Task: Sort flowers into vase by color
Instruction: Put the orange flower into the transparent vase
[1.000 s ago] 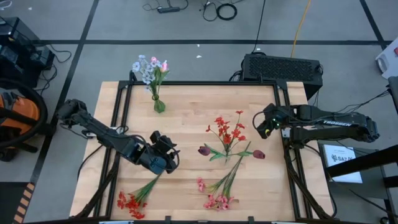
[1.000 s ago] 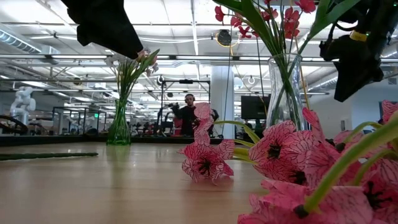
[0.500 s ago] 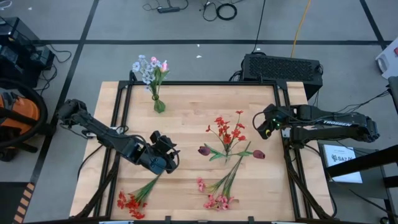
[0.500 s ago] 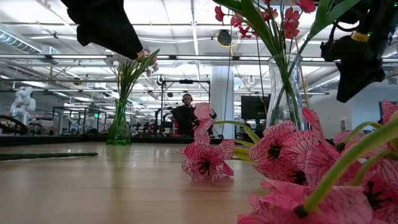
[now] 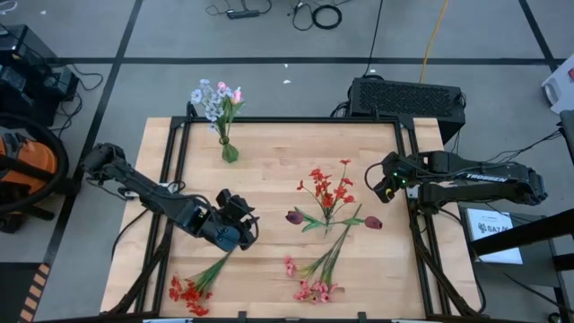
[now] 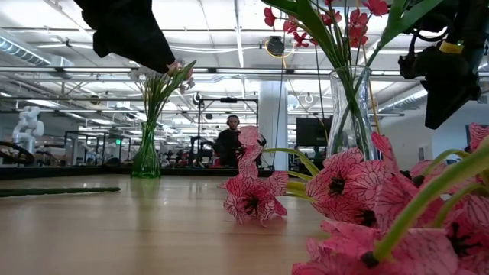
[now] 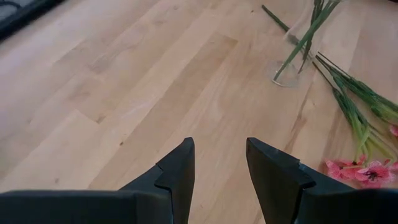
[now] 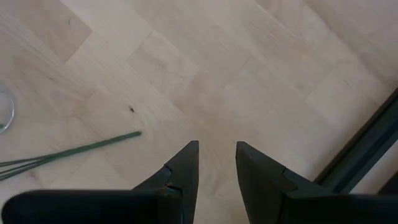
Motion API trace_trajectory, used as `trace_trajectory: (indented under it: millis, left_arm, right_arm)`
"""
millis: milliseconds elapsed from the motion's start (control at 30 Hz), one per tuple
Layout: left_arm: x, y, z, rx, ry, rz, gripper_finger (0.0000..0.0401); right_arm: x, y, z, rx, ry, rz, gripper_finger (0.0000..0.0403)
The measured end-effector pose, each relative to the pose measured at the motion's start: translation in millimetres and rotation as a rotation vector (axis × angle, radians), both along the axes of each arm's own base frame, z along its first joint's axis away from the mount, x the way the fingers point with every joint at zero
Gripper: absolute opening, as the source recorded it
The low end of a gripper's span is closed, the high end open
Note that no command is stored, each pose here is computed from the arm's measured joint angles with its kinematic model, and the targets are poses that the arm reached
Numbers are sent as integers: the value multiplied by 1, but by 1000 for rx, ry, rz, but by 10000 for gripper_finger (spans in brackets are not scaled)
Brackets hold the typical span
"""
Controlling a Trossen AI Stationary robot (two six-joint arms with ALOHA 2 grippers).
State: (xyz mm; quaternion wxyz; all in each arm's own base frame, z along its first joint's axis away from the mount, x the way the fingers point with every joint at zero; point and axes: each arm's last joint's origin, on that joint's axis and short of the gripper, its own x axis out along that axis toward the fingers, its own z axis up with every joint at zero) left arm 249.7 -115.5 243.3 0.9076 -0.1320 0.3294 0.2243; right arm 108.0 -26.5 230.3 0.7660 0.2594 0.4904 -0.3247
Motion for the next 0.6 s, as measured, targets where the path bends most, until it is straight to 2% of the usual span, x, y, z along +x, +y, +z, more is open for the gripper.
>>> trace_trajectory:
  millis: [133,267,467,600]
  left_arm:
    - [-3,0,-3,-118,21,69,150]
    - [-9,-1,-8,-298,93,135,150]
    - [-18,-3,-22,-478,324,215,150]
    - [-17,-11,-42,-588,501,189,150]
  right_arm:
    - [0,0,0,0,0,0,98]
    - [0,0,0,-1,0,0,98]
    - [1,0,0,-4,-8,-1,98]
    - [2,-1,1,-8,-27,-1,98]
